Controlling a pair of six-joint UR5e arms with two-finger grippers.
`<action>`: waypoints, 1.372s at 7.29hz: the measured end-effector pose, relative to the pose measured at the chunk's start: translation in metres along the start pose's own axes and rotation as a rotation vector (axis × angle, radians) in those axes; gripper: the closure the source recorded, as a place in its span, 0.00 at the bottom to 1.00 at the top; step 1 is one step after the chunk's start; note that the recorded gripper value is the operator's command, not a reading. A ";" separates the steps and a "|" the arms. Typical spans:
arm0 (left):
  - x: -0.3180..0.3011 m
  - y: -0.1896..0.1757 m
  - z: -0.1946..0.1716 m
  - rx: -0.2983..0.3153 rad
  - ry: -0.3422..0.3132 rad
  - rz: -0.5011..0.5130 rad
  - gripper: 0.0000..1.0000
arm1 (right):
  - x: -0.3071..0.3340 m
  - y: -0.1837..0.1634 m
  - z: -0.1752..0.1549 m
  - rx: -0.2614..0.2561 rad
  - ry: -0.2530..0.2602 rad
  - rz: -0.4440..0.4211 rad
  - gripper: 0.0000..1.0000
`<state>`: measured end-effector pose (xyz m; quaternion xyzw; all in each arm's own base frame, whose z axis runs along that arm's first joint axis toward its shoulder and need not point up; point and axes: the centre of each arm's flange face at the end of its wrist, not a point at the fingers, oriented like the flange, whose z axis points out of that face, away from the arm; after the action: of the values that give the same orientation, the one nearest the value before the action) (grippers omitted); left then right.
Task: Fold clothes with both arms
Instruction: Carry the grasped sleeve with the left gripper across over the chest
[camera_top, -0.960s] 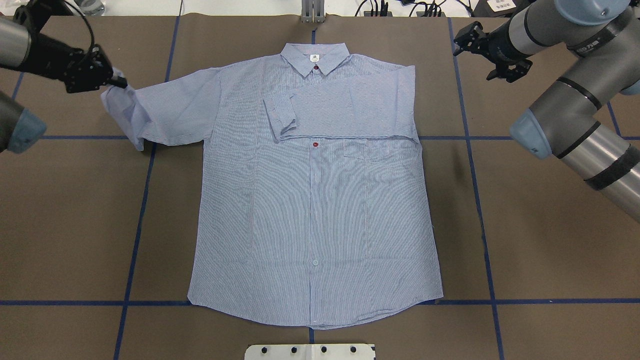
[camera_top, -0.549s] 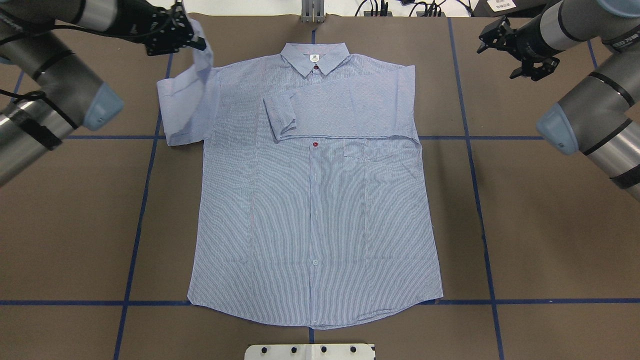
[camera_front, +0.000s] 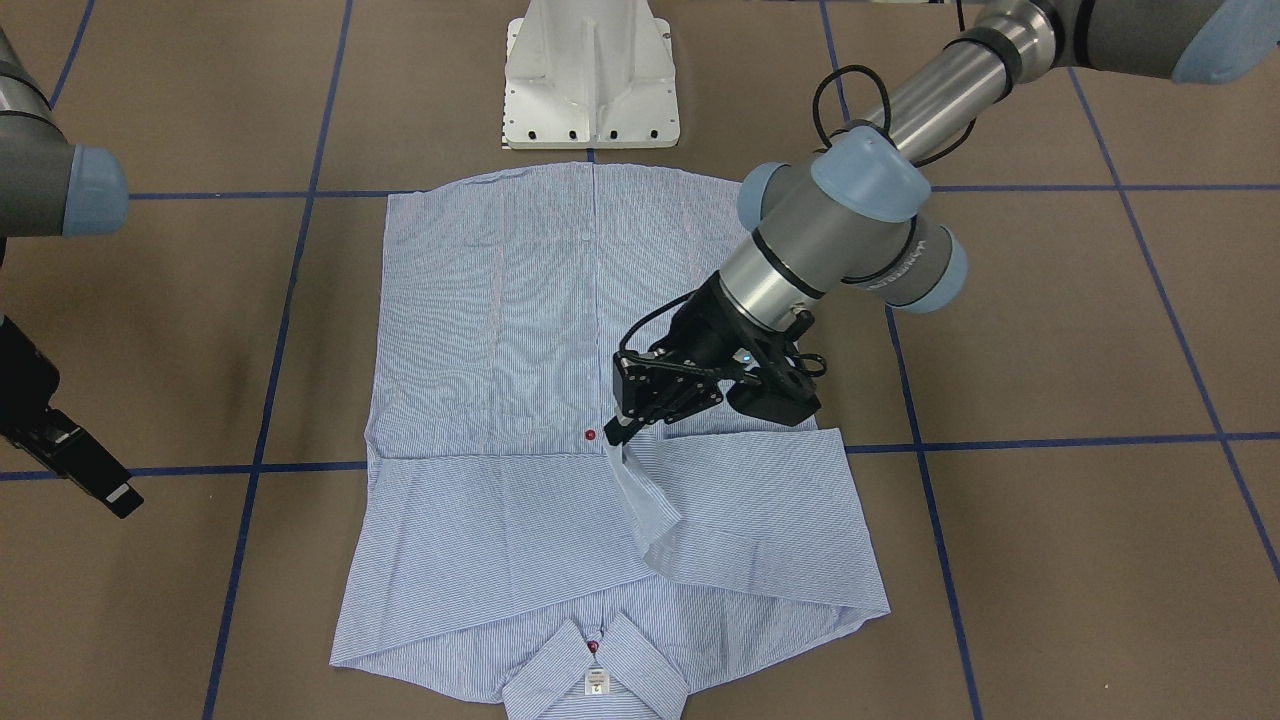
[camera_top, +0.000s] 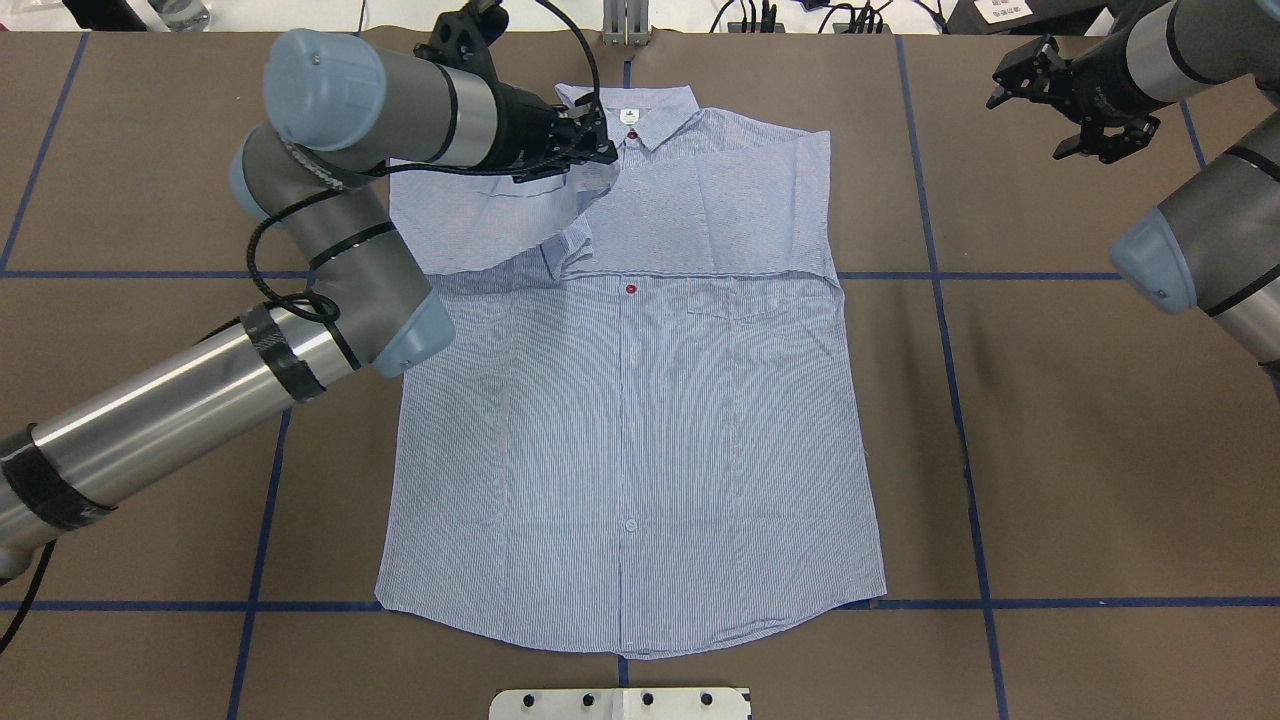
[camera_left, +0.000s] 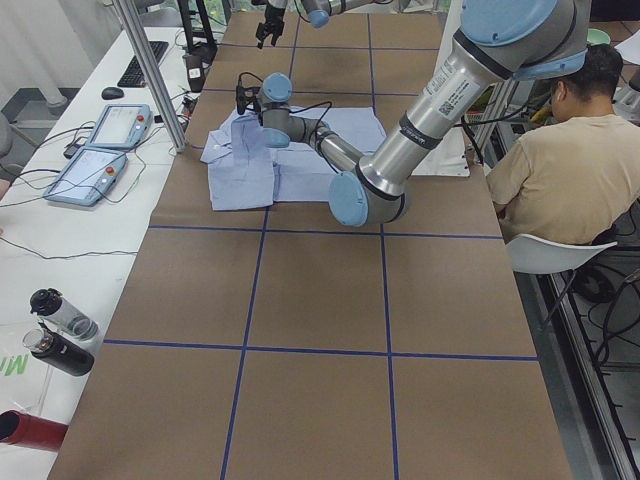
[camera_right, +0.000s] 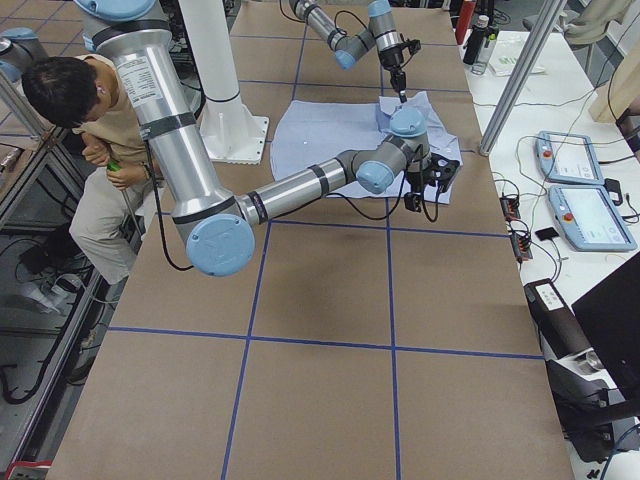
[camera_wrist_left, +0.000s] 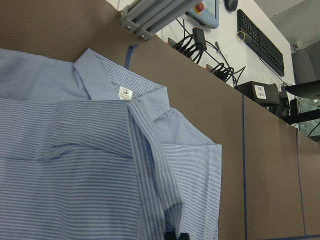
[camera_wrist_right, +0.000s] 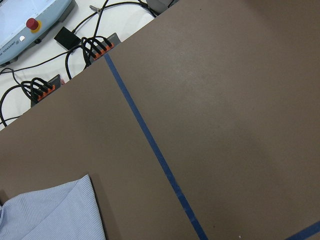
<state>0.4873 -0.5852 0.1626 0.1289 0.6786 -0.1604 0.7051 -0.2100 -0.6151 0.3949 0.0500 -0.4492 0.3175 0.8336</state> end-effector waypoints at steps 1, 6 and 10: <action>0.015 0.010 0.013 0.009 0.008 0.003 1.00 | 0.001 0.001 -0.002 0.001 -0.001 -0.001 0.01; 0.042 0.071 0.054 0.042 0.024 0.011 1.00 | 0.004 0.001 -0.002 0.004 0.001 0.000 0.01; 0.050 0.110 0.080 0.071 0.016 0.010 0.01 | 0.014 0.002 -0.002 0.007 0.009 0.005 0.00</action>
<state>0.6061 -0.5194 0.1123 0.1586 0.6776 -0.1799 0.6952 -0.2043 -0.6062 0.4044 0.0505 -0.4442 0.3213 0.8348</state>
